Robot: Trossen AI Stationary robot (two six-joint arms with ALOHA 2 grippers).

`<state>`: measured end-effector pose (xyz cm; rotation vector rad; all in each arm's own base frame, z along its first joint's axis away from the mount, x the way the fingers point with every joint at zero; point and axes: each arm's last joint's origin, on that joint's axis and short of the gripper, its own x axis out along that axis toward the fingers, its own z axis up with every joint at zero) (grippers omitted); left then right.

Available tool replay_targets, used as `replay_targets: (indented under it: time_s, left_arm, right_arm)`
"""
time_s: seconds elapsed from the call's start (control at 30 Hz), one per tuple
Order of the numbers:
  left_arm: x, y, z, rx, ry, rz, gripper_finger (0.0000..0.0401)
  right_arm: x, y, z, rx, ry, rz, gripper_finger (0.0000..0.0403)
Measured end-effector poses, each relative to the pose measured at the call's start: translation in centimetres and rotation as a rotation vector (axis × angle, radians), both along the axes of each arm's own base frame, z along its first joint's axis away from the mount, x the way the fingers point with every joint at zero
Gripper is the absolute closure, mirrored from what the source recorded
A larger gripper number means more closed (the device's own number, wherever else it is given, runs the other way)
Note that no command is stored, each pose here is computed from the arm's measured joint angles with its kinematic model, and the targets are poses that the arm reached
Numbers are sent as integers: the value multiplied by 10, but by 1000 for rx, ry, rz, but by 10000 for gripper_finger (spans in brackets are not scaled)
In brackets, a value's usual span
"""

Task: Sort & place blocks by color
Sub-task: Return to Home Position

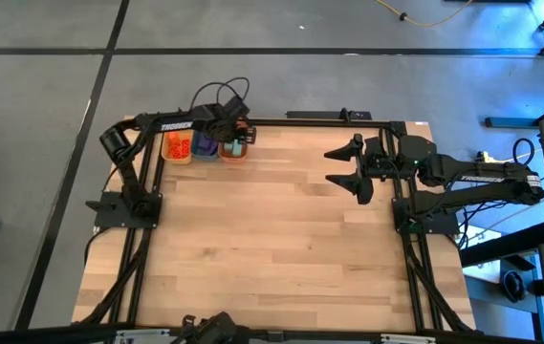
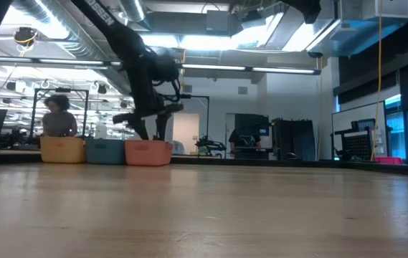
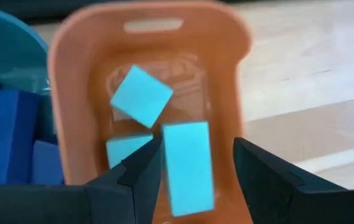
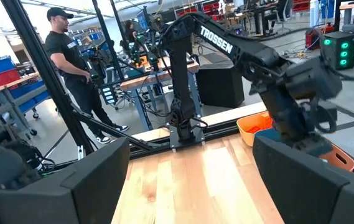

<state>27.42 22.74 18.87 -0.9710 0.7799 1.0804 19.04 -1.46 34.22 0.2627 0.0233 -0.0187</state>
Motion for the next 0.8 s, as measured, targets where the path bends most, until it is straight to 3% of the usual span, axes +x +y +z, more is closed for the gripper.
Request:
replay_targets:
  time_s: [0.17, 0.33, 0.53, 0.8]
  left_arm:
    - [-8, -2, 38, 115, -96, -17, 215]
    - [-18, -21, 97, 336, -232, -76, 215]
    - [-30, -79, 167, 583, -417, -269, 217]
    - [-38, -167, 206, 711, -546, -492, 217]
  right_arm:
    - [0, 0, 0, -3, 0, 0, 59]
    - [0, 0, 2, -4, -18, 0, 59]
    - [0, 0, 5, -12, -49, 0, 59]
    - [0, 0, 6, -14, -65, 1, 59]
